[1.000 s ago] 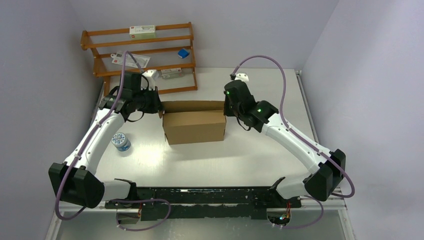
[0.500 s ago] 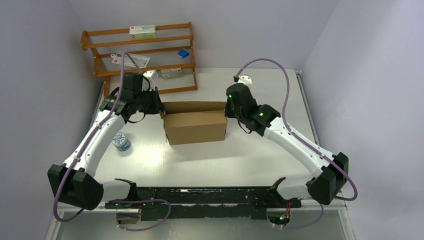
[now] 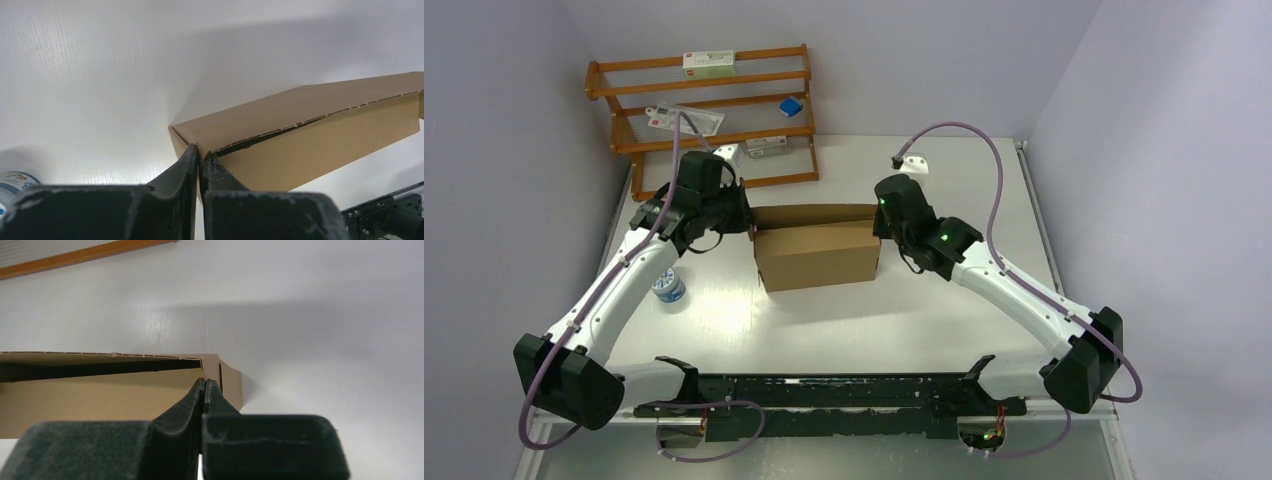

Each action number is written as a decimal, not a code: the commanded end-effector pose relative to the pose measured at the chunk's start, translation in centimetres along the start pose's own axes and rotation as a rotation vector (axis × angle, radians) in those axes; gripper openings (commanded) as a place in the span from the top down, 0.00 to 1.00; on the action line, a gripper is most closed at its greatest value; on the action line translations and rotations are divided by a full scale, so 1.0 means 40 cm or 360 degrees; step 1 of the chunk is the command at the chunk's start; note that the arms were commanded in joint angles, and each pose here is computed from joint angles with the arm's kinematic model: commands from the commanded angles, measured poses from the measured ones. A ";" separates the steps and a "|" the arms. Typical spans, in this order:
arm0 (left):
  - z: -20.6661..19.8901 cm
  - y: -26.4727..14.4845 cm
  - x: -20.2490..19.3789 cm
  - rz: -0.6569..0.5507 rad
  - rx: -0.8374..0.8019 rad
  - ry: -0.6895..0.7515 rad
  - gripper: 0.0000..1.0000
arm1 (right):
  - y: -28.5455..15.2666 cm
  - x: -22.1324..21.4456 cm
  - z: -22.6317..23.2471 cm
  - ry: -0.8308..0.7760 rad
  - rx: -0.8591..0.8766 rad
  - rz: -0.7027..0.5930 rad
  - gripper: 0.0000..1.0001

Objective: Fold the paper box

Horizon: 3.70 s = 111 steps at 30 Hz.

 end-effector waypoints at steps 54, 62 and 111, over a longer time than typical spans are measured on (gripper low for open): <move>-0.081 -0.028 -0.048 -0.0231 0.0010 -0.0416 0.93 | 0.005 -0.121 0.022 -0.0039 -0.0100 -0.0052 1.00; -0.045 -0.021 -0.052 -0.0230 -0.0065 -0.0532 0.93 | 0.002 -0.124 0.012 -0.0031 -0.0126 -0.0065 1.00; 0.029 -0.087 -0.054 0.0032 0.0188 -0.0215 0.72 | -0.002 -0.102 0.014 -0.0001 -0.0131 -0.0142 1.00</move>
Point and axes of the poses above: each gripper's point midway between its finger pads, its own y axis out along the fingers, its own z axis along the line the jaws close on, x = y × z, the point moved 7 cm from there along -y, back along the fingers, and after that the axes turned 3 degrees about y, right-handed, at the moved point
